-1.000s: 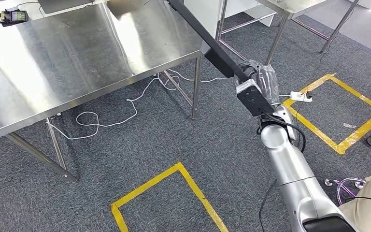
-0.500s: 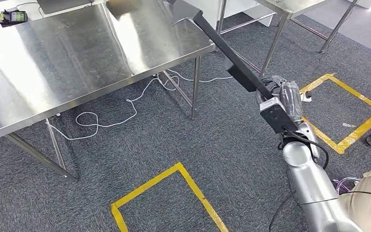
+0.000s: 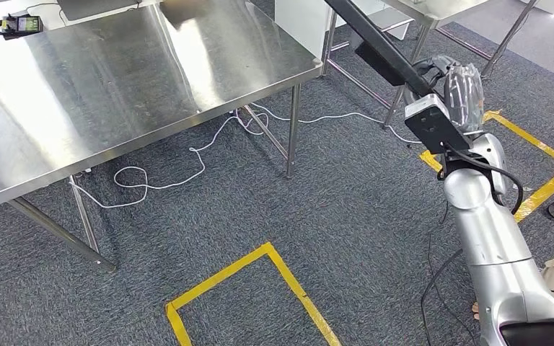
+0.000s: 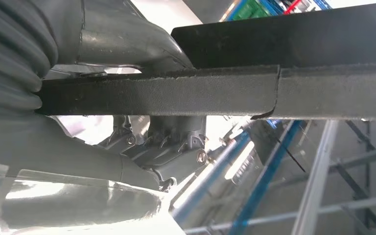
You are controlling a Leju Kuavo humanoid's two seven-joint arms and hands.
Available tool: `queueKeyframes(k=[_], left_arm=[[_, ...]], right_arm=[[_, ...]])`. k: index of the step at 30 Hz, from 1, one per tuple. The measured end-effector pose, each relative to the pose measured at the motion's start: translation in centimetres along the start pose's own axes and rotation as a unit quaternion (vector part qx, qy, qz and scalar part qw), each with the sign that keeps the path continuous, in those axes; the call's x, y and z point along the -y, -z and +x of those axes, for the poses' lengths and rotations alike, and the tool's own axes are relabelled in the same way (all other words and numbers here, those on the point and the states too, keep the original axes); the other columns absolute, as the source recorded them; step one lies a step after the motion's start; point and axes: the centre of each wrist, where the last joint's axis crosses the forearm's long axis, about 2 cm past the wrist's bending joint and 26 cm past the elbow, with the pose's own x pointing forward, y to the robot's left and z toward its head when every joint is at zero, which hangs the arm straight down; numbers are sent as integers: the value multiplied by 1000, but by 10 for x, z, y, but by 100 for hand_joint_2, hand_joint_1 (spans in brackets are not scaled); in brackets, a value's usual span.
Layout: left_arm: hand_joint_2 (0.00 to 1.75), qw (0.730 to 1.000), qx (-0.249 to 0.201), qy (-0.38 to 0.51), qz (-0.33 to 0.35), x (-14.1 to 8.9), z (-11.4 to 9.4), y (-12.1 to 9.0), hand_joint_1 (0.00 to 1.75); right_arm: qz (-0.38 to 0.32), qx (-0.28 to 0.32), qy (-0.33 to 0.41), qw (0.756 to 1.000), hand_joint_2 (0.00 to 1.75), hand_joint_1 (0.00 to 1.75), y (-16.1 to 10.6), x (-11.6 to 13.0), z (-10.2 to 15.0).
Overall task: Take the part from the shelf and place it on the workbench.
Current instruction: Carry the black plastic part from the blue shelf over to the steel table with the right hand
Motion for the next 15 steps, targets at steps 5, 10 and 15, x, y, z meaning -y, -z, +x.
queueKeyframes(k=[5, 10, 15], left_arm=[[175, 1000, -11, 2, -3, 1, -1, -1, 0], [175, 1000, -16, 4, -4, 2, -2, -1, 0], [175, 1000, -17, 6, -6, 3, -3, -2, 0]], right_arm=[[-8, 15, -8, 1000, 175, 175, 32, 11, 12], [-6, 32, -5, 999, 175, 175, 60, 16, 26], [-1, 38, -1, 999, 175, 175, 69, 11, 32]])
